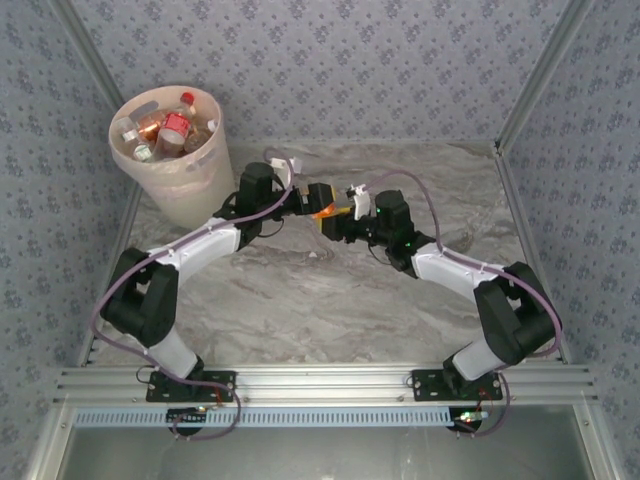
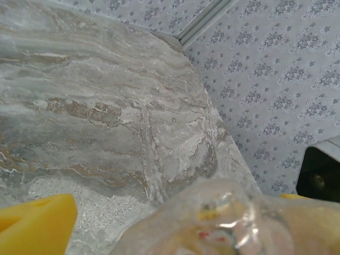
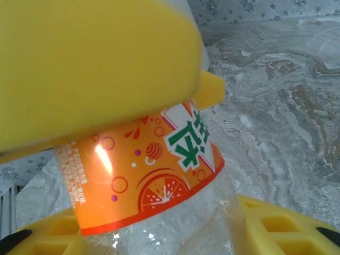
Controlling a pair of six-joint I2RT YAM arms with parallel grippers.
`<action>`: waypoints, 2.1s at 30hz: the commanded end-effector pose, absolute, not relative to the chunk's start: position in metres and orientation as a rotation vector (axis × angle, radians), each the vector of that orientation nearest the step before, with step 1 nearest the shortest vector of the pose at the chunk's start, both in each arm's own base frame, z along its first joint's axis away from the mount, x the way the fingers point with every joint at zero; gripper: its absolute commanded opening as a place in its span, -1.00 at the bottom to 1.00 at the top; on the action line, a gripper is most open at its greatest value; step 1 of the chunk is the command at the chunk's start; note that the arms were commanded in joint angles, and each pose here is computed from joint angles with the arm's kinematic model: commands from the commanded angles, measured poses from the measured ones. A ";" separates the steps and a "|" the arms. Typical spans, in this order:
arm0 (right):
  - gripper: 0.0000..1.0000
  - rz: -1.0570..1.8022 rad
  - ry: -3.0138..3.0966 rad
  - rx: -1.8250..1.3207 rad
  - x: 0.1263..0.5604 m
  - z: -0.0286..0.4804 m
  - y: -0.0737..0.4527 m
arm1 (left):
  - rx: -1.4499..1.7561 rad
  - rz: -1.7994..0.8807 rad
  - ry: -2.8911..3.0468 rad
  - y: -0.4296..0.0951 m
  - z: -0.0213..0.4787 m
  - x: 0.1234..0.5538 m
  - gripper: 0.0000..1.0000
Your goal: Put the plastic bottles in the bin
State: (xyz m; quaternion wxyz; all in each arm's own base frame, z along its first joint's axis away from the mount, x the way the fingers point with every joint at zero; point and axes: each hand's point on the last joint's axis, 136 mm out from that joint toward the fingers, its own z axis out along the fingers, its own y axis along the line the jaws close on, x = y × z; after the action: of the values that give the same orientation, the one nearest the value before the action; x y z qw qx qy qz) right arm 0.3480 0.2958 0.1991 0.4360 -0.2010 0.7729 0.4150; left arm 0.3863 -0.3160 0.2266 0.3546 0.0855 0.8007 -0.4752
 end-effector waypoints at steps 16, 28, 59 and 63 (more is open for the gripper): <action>0.76 1.028 1.718 -0.720 0.320 0.239 0.299 | 0.304 -1.197 1.968 -0.310 0.282 0.379 0.00; 1.00 0.735 1.670 -0.704 0.303 0.258 0.240 | 0.279 -0.822 1.895 -0.238 0.372 0.397 -0.11; 1.00 0.548 1.799 -0.477 0.325 0.235 0.193 | -0.109 -0.017 1.950 -0.002 0.425 0.509 -0.21; 1.00 0.544 1.809 -0.475 0.325 0.232 0.192 | -0.089 -0.008 2.044 -0.004 0.394 0.515 -0.20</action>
State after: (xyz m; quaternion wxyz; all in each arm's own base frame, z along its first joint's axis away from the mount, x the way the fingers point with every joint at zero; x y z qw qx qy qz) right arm 0.3264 0.1984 0.2325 0.5606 -0.2126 0.7645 0.2369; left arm 0.5165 -0.0061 0.4113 0.5512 -0.0490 0.8327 -0.0211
